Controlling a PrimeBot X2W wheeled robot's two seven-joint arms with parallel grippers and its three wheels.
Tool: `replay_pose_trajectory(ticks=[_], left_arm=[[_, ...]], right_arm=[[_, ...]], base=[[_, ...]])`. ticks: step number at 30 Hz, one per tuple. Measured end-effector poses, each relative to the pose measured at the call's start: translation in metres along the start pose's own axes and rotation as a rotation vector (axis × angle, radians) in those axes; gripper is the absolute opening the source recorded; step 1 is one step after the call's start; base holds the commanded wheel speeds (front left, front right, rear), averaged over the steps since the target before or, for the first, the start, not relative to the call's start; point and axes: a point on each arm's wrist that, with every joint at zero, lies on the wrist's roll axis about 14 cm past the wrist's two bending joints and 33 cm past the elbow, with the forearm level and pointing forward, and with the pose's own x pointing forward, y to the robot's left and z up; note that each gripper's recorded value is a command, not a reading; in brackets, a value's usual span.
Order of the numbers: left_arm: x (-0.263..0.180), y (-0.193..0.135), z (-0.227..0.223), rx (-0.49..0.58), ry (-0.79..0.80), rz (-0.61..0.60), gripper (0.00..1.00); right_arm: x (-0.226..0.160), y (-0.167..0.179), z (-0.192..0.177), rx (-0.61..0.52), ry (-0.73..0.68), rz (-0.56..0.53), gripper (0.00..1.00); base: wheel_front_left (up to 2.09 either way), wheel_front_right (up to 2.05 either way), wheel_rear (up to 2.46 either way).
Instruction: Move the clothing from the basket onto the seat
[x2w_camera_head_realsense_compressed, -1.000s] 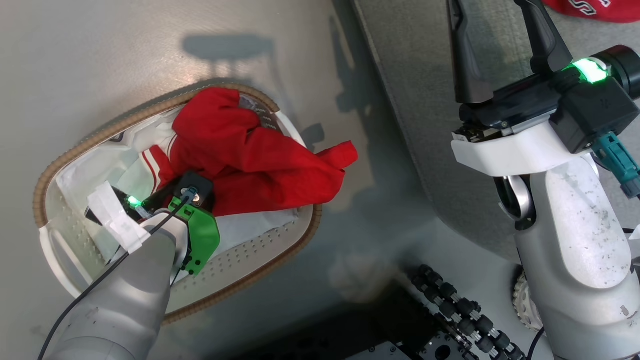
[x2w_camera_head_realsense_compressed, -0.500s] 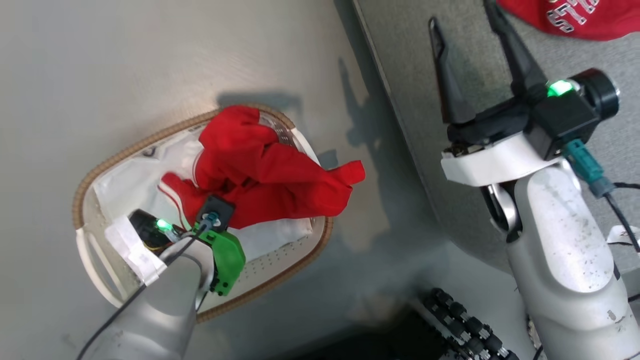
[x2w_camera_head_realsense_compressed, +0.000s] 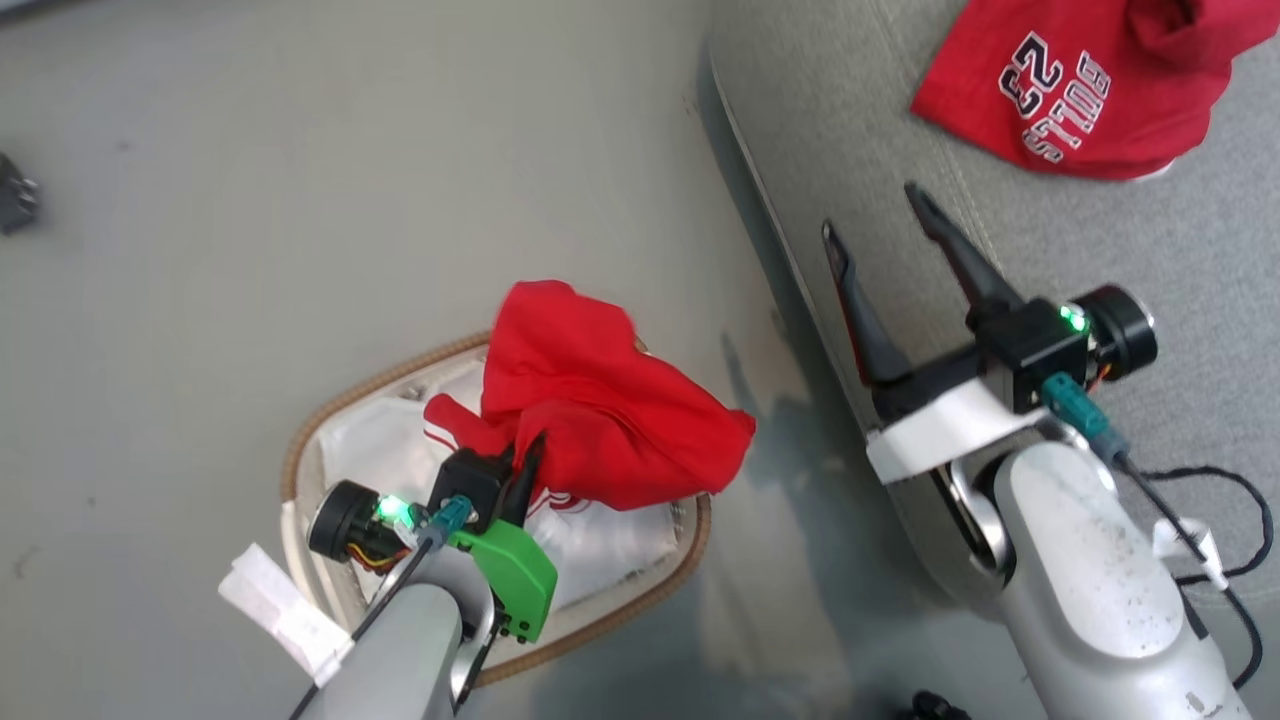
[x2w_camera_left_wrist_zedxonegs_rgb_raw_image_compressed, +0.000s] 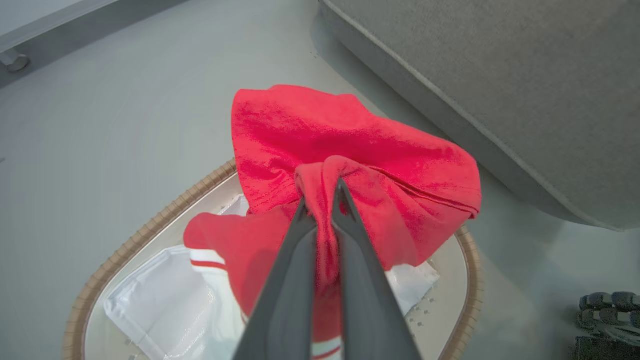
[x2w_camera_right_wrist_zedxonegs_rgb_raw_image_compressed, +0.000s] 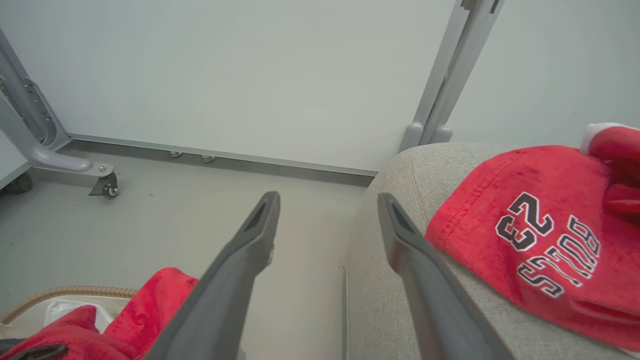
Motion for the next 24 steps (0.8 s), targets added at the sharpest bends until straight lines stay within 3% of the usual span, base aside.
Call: replay_pose_trajectory(ticks=[4,24], left_arm=[[-0.026,-0.004,0.055,0.024,-0.175,0.032,0.00],[-0.176,-0.015,0.230,0.161,-0.800,0.199,0.00]], right_arm=[[-0.015,0.015,0.012,0.010,-0.010,0.030,1.00],[-0.070,0.086,0.053,0.049,-0.081,0.168,1.00]], base=[[0.00,0.00,0.00],[0.00,0.00,0.00]])
